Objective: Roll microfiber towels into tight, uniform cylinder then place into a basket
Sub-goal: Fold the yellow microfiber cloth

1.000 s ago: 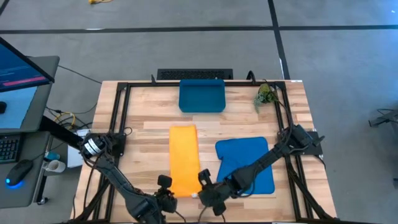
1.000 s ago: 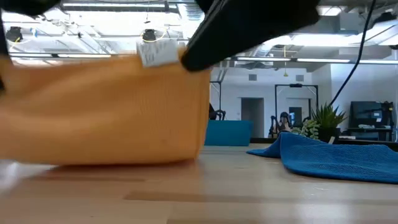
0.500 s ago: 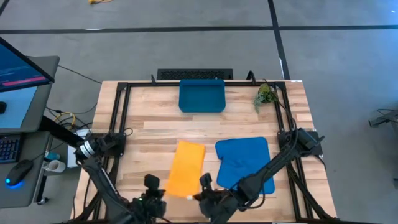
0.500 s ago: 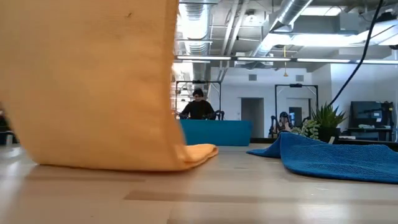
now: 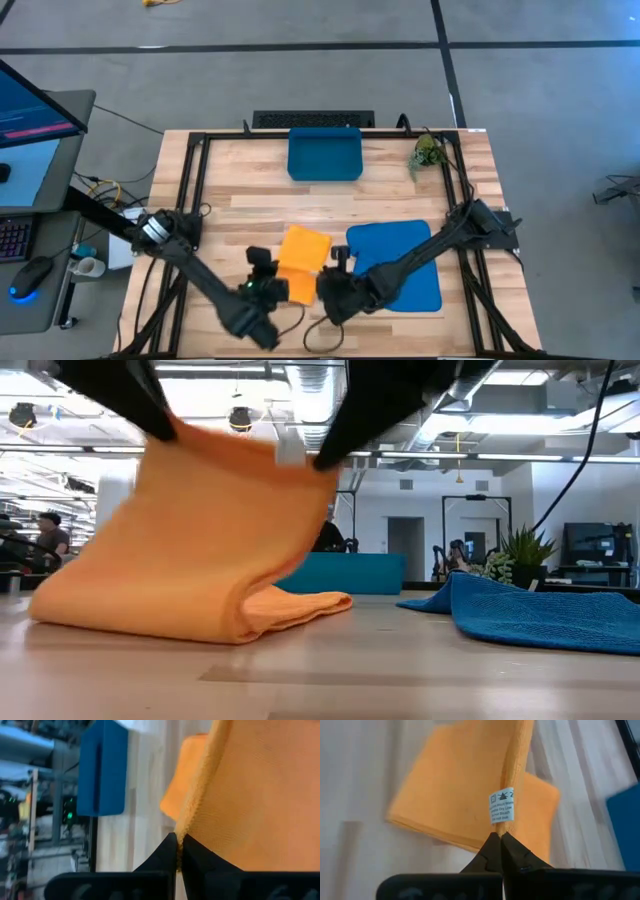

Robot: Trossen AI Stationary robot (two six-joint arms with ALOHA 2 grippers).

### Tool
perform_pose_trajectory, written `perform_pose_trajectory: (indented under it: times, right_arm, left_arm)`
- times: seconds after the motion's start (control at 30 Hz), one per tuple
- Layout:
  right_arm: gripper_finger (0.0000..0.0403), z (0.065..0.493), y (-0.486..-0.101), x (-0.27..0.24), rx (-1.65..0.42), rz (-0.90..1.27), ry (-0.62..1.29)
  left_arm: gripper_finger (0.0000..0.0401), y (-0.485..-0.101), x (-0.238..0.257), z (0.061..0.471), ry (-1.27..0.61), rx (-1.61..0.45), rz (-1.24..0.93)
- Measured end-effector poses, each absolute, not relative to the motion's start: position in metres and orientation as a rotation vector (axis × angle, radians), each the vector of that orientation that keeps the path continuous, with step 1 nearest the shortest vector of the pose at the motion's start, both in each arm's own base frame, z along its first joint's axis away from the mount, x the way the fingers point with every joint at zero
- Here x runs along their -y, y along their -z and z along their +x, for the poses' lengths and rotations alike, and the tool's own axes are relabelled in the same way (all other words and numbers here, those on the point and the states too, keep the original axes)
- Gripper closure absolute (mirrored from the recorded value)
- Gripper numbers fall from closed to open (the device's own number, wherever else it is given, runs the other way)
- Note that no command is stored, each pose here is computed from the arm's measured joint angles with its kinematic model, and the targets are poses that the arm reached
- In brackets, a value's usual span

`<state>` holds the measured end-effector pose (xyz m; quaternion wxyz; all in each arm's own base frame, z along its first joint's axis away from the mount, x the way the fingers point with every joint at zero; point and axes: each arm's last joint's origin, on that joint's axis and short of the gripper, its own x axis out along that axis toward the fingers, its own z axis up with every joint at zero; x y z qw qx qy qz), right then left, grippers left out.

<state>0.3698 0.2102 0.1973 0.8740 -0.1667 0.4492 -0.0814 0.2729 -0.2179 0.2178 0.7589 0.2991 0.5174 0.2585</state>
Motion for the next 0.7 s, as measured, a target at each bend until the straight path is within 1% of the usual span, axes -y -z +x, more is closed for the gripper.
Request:
perform_pose_trajectory:
  times: [0.17,0.37,0.5,0.7]
  right_arm:
    - [0.0397,0.373,-0.180,-0.182,-0.997,-0.279,0.277]
    - [0.0398,0.374,-0.165,-0.162,-1.039,-0.227,0.340]
    - [0.0396,0.375,-0.155,-0.153,-1.020,-0.201,0.355]
    - [0.0398,0.379,-0.151,-0.140,-1.022,-0.178,0.381]
  left_arm:
    - [0.0399,-0.198,0.190,0.289,-0.621,-1.163,0.629]
    - [0.0399,-0.176,0.164,0.305,-0.610,-1.210,0.597]
    - [0.0399,-0.172,0.155,0.308,-0.630,-1.239,0.538]
    - [0.0399,-0.172,0.151,0.310,-0.651,-1.234,0.528]
